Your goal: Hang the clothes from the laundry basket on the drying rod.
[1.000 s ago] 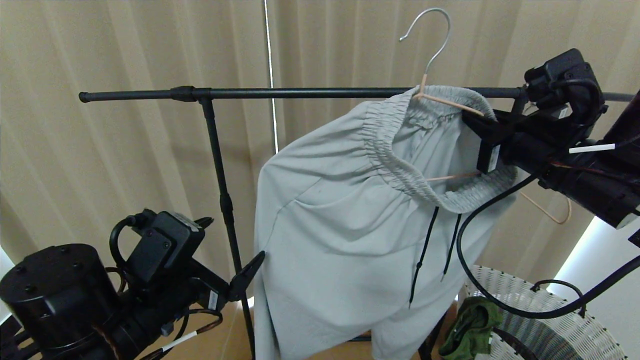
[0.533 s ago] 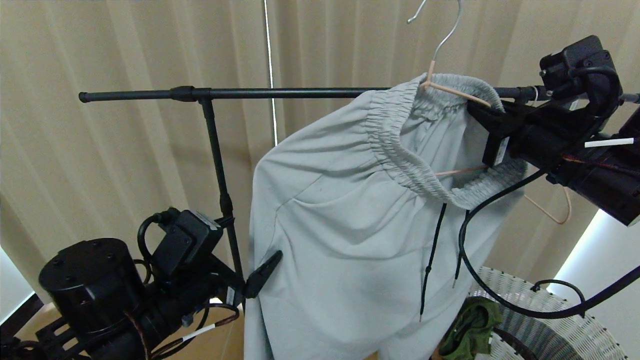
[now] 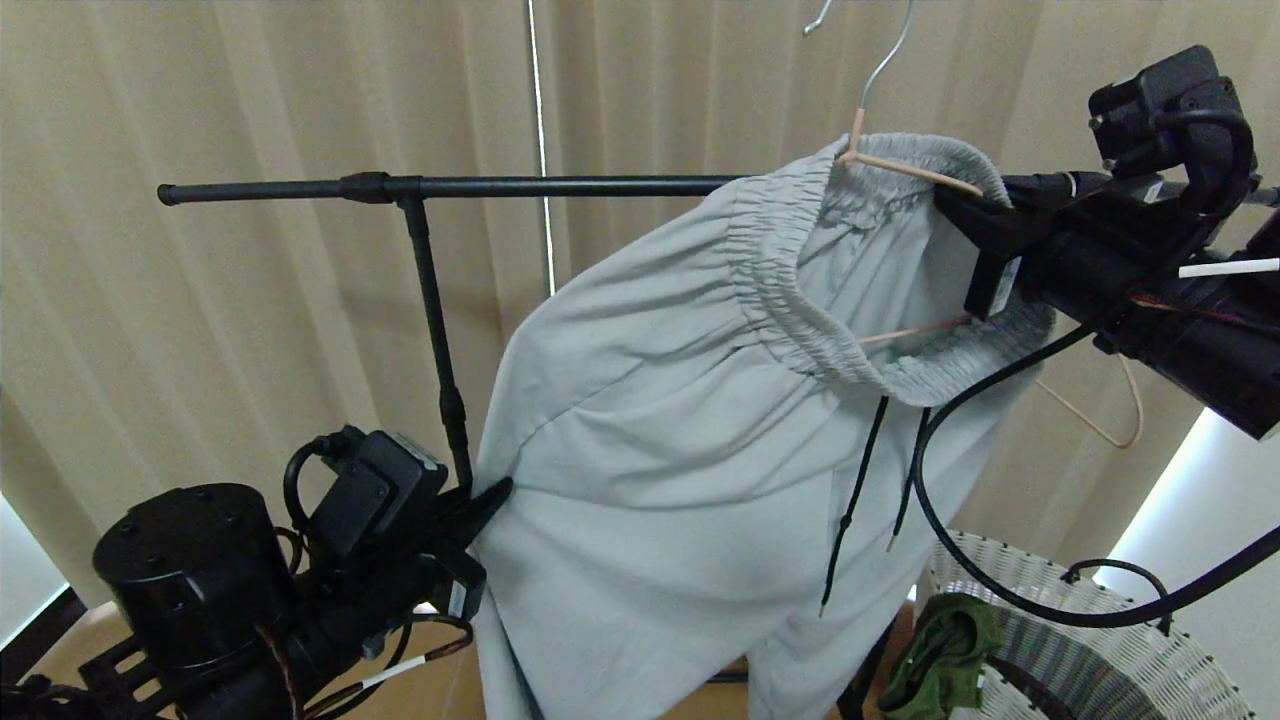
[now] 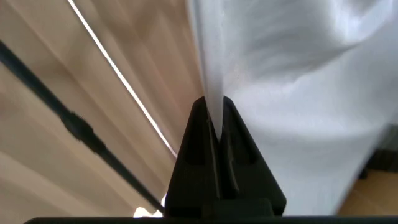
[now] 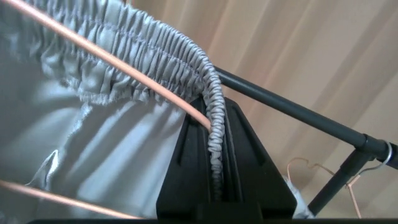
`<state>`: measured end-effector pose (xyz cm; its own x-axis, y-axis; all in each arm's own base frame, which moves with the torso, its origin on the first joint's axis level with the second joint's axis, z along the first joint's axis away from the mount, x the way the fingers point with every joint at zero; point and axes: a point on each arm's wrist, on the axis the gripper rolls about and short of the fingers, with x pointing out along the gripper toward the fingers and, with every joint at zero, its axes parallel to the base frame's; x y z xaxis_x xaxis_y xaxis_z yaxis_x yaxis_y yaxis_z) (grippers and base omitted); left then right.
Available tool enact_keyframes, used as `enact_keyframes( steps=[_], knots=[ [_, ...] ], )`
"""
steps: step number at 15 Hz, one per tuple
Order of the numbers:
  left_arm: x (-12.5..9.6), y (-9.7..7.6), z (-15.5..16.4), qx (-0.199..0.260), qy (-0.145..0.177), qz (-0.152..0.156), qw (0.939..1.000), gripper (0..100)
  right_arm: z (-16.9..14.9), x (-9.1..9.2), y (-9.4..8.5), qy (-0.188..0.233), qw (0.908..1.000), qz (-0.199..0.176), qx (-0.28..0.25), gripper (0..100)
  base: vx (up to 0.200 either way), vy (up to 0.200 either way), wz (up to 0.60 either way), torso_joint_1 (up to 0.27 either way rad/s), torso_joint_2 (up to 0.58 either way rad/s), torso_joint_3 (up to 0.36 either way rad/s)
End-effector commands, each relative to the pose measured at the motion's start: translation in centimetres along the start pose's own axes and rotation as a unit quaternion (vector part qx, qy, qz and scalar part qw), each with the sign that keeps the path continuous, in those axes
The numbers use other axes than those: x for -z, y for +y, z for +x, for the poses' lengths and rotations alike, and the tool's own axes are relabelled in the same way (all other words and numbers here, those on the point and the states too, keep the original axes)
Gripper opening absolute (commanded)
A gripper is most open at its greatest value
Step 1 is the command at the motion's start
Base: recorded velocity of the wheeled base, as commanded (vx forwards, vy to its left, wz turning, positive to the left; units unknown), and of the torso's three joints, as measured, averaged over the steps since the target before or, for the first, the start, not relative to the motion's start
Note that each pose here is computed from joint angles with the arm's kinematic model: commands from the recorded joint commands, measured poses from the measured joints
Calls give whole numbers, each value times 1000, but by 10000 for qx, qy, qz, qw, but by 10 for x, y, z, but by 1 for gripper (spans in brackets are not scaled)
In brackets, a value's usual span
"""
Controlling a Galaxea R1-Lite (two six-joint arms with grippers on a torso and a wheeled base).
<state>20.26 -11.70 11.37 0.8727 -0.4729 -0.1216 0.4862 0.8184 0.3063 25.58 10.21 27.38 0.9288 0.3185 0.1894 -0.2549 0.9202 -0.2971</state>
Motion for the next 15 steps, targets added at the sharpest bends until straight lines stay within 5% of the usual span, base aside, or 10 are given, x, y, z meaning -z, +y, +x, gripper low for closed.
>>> enact_keyframes(
  steps=[1, 4, 9, 10, 15],
  knots=[
    [11, 3, -6, -52, 255, 28, 9997, 0, 1, -2, -2, -32, 10000, 28, 42, 0, 0, 0, 0, 0, 0, 0],
    [23, 17, -7, -430, 559, -2, 9975, 0, 1, -7, -7, -98, 9997, 159, 141, 0, 0, 0, 0, 0, 0, 0],
    [20, 19, -6, -527, 510, -12, 9973, 0, 2, -4, -7, -50, 9998, 154, 142, 0, 0, 0, 0, 0, 0, 0],
    [19, 19, -7, -516, 473, -17, 9975, 100, 1, -5, -8, -55, 9998, 154, 151, 0, 0, 0, 0, 0, 0, 0],
    [3, 19, -14, -572, -105, 11, 9983, 100, -4, -1, -9, 435, 9989, 116, 104, 0, 0, 0, 0, 0, 0, 0]
  ],
)
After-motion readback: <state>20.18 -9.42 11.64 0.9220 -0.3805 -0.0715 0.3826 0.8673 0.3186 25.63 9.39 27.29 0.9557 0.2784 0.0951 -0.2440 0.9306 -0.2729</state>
